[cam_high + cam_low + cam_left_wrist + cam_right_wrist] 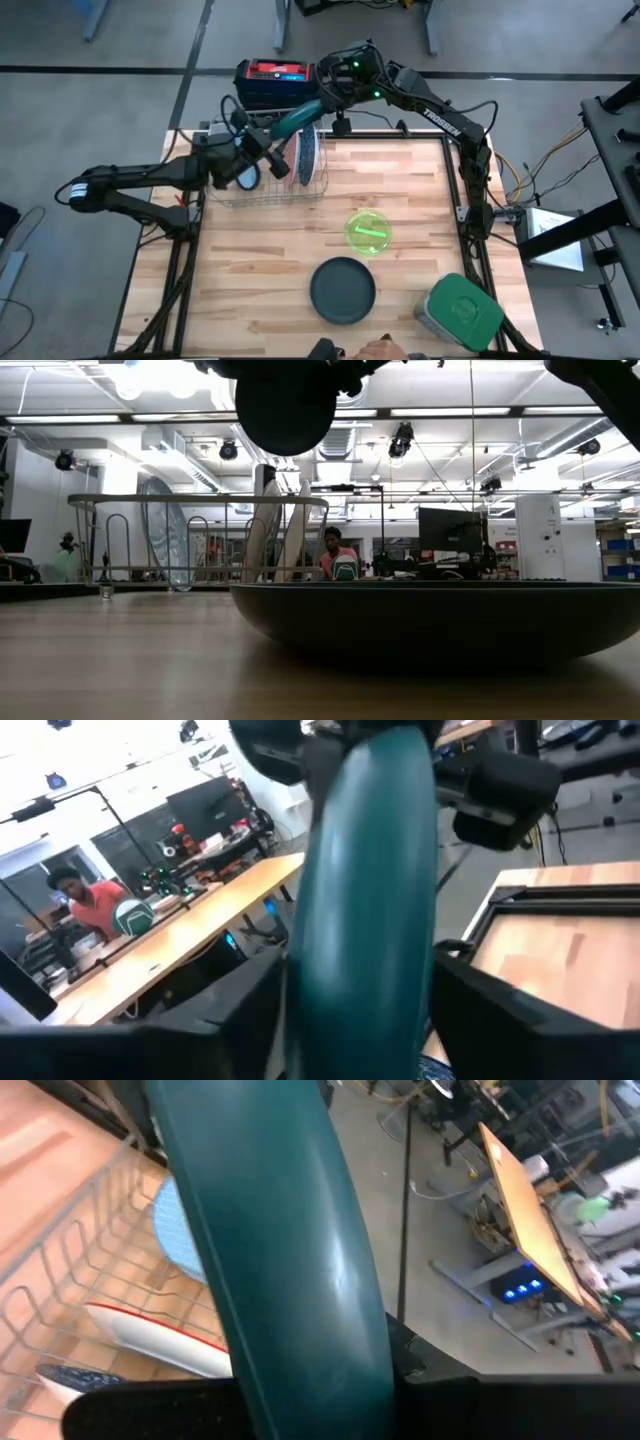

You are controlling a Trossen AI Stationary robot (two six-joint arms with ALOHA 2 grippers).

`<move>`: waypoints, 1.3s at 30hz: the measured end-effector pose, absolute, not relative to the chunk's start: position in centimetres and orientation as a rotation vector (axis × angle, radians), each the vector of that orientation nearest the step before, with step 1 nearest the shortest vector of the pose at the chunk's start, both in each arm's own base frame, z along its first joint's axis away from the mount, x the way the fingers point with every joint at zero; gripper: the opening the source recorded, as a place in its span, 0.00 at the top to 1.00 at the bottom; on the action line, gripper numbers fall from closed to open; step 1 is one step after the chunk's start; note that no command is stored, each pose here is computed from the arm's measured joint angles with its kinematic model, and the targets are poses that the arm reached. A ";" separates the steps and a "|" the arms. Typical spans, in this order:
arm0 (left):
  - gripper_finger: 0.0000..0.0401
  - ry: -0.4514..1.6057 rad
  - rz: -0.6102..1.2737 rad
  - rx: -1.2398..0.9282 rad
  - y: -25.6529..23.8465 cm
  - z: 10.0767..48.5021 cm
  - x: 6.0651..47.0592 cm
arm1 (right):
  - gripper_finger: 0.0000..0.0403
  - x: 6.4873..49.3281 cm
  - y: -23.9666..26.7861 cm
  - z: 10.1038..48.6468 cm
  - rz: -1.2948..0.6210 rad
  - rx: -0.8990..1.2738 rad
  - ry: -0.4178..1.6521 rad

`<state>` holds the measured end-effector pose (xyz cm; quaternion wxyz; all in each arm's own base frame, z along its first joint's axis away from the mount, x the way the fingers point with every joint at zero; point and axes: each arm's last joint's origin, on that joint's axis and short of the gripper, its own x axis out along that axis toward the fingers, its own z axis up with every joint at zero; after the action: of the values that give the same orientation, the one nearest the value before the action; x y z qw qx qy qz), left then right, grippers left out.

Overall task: Sort dishes
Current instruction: Put the green plate into the dish rack

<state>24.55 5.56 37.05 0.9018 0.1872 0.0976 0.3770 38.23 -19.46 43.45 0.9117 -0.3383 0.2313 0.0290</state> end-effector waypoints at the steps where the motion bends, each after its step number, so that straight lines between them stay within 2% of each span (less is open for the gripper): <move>1: 0.51 0.210 0.781 0.384 5.6 36.9 24.9 | 0.96 38.2 -19.4 43.4 0.072 -0.694 0.475; 6: 0.89 0.221 0.842 0.337 5.9 36.4 25.8 | 0.85 38.2 -19.3 43.2 0.097 -0.645 0.483; 8: 0.95 0.218 0.883 0.316 6.0 36.4 25.9 | 0.80 38.2 -19.4 43.3 0.081 -0.640 0.470; 12: 0.93 0.254 0.978 0.294 5.8 36.2 26.0 | 0.73 38.1 -19.8 43.4 0.011 -0.596 0.495; 16: 0.95 0.265 1.102 0.241 4.9 36.7 25.3 | 0.66 37.2 -21.0 43.7 -0.197 -0.541 0.569; 19: 0.95 0.332 1.240 0.263 4.0 36.5 24.4 | 0.62 36.5 -22.0 43.8 -0.307 -0.478 0.598; 24: 0.95 0.296 1.351 0.229 1.9 37.1 23.4 | 0.58 34.7 -24.2 44.0 -0.427 -0.326 0.597; 29: 0.95 0.275 1.372 0.188 1.1 35.8 22.3 | 0.58 33.3 -25.3 43.8 -0.473 -0.202 0.620; 35: 0.95 0.263 1.396 0.136 1.2 33.3 21.4 | 0.59 32.6 -25.5 43.6 -0.479 -0.153 0.655; 39: 0.95 0.301 1.346 0.074 1.1 32.3 21.4 | 0.58 32.6 -25.5 43.5 -0.480 -0.132 0.659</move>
<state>21.44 1.15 32.33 0.7708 0.0342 0.1389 0.6208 32.56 -25.53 43.48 0.9159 -0.0640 0.3204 -0.2334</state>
